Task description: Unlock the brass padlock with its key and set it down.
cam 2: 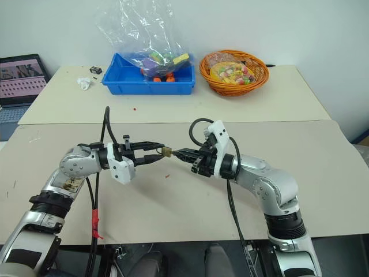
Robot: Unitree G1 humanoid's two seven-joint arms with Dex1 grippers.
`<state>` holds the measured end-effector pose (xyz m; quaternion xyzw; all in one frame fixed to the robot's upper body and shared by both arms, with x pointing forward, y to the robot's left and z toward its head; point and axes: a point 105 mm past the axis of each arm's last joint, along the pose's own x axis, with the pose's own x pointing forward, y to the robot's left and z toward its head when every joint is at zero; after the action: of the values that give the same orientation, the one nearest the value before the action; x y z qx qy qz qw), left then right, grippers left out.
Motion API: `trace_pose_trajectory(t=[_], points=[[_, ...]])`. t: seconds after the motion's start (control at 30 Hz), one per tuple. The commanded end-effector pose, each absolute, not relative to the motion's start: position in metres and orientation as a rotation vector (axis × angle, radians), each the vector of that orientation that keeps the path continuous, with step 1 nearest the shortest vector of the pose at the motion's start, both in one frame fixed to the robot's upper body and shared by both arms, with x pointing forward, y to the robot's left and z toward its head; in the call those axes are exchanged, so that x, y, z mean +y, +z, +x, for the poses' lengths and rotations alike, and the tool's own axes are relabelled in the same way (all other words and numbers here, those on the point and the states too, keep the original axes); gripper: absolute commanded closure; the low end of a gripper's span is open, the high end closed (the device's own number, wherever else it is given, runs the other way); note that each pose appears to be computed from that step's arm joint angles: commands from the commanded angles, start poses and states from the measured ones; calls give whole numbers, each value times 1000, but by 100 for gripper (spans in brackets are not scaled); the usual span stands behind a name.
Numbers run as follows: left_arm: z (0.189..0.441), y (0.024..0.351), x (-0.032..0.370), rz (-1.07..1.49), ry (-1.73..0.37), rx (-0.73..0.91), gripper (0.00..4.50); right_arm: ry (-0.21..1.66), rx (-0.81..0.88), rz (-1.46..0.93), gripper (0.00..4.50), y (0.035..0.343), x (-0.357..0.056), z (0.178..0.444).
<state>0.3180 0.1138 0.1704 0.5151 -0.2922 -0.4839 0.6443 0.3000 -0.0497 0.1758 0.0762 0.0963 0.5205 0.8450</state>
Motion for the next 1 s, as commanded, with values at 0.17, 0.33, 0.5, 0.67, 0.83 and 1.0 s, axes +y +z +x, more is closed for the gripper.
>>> trace_pose_trajectory(t=[0.17, 0.33, 0.5, 0.67, 0.83, 1.0], points=[[315, 184, 108, 1175, -1078, -741, 368, 1126, 369, 375, 448, 172, -36, 292], [315, 184, 108, 1181, -1076, -744, 368, 1074, 501, 536, 448, 161, -36, 296], [315, 183, 109, 1183, -1072, -745, 368, 1031, 574, 656, 448, 158, -33, 301], [315, 183, 109, 1186, -1067, -745, 368, 1010, 620, 771, 448, 157, -28, 305], [314, 182, 110, 1190, -1067, -742, 368, 976, 667, 861, 448, 153, -24, 309], [314, 183, 110, 1190, -1067, -743, 368, 959, 685, 883, 448, 151, -23, 308]])
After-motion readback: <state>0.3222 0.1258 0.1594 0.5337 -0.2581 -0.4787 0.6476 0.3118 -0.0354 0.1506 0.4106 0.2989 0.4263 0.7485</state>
